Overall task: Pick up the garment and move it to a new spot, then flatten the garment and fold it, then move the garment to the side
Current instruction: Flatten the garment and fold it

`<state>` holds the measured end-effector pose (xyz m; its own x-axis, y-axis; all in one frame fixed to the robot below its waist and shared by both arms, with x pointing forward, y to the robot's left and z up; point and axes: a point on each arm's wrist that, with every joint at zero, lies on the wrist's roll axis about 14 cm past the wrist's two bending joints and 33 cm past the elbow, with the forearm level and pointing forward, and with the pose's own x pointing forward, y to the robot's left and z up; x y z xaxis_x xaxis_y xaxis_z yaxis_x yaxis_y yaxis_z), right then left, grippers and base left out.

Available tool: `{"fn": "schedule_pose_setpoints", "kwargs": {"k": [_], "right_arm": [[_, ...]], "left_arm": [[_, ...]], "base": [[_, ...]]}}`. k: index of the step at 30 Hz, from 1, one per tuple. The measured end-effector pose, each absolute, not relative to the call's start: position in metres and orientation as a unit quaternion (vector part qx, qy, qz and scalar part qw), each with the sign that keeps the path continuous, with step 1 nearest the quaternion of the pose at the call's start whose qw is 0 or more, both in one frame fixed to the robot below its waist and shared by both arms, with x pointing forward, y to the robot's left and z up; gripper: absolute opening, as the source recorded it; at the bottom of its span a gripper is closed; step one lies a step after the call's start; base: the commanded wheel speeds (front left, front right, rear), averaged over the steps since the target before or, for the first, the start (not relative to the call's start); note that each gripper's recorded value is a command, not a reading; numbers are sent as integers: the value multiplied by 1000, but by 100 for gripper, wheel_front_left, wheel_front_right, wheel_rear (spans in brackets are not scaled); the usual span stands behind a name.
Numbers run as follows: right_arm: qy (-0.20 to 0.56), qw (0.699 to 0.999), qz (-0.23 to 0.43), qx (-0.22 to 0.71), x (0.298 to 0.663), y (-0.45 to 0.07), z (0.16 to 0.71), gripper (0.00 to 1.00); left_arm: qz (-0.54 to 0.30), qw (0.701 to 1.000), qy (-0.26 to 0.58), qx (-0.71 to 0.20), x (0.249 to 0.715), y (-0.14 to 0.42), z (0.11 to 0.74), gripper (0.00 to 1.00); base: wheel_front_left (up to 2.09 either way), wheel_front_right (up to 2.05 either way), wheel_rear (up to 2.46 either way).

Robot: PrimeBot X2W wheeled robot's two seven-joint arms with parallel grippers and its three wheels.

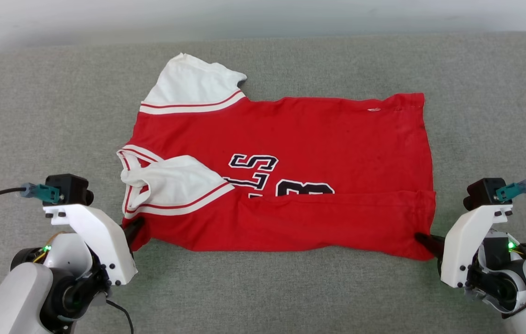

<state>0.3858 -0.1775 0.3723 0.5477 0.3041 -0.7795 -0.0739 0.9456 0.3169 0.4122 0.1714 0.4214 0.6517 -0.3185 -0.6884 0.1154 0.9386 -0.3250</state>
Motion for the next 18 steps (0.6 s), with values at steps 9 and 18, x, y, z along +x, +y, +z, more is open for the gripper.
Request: {"fn": "schedule_pose_setpoints", "kwargs": {"k": [9,18], "right_arm": [[405,900,129,98,391,-177,413,0],[385,908,135,98,359,-176,430,0]], "left_arm": [[-115,911,366,-152,401,170,438,0],[-95,915,352,-172,363,179,448,0]], "base": [[0,0,0],[0,0,0]]}}
